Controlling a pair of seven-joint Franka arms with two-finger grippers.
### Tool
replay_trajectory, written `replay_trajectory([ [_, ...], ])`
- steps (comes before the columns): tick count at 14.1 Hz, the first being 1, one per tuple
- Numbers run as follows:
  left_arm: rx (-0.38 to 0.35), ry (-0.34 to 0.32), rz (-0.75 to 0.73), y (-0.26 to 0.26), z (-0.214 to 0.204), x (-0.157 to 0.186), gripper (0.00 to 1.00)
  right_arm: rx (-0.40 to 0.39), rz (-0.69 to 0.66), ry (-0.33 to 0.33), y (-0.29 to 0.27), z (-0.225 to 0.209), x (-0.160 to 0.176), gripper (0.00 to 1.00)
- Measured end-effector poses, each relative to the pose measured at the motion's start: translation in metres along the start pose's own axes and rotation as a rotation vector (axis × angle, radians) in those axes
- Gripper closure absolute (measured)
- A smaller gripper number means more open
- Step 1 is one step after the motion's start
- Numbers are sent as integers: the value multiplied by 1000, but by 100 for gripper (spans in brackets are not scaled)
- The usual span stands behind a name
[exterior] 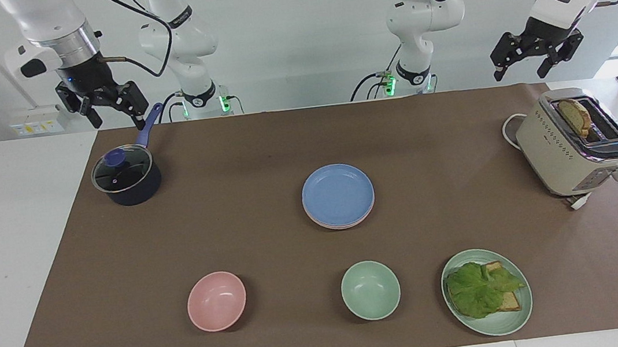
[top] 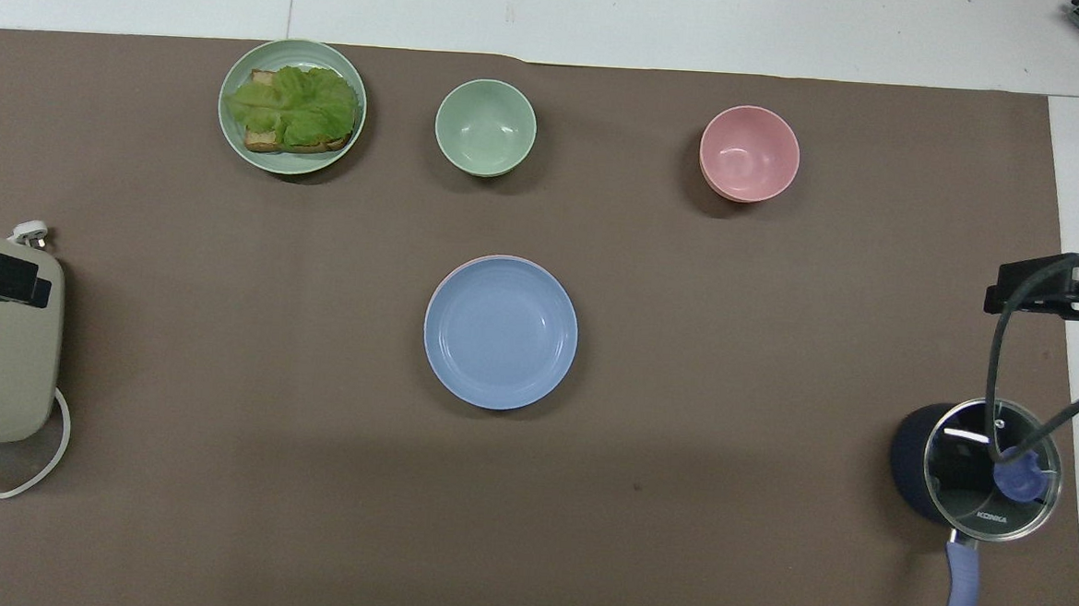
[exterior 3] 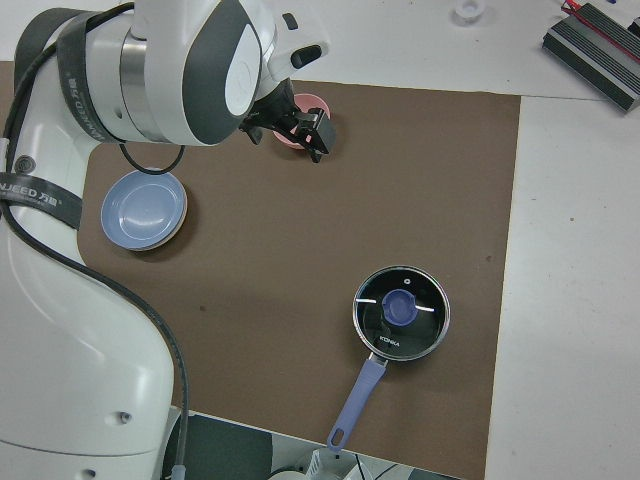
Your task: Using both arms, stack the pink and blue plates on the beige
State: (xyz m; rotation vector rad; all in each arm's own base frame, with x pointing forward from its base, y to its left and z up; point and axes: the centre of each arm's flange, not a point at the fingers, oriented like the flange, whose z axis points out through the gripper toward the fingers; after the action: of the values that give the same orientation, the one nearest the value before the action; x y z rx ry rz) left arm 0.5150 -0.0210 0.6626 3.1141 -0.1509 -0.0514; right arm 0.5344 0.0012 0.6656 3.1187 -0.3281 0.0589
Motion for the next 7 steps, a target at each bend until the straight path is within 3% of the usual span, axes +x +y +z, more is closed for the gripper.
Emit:
replay_trajectory([
  [7, 0, 0, 0, 0, 0, 0, 0, 7, -46, -5, -25, -1, 5, 0],
])
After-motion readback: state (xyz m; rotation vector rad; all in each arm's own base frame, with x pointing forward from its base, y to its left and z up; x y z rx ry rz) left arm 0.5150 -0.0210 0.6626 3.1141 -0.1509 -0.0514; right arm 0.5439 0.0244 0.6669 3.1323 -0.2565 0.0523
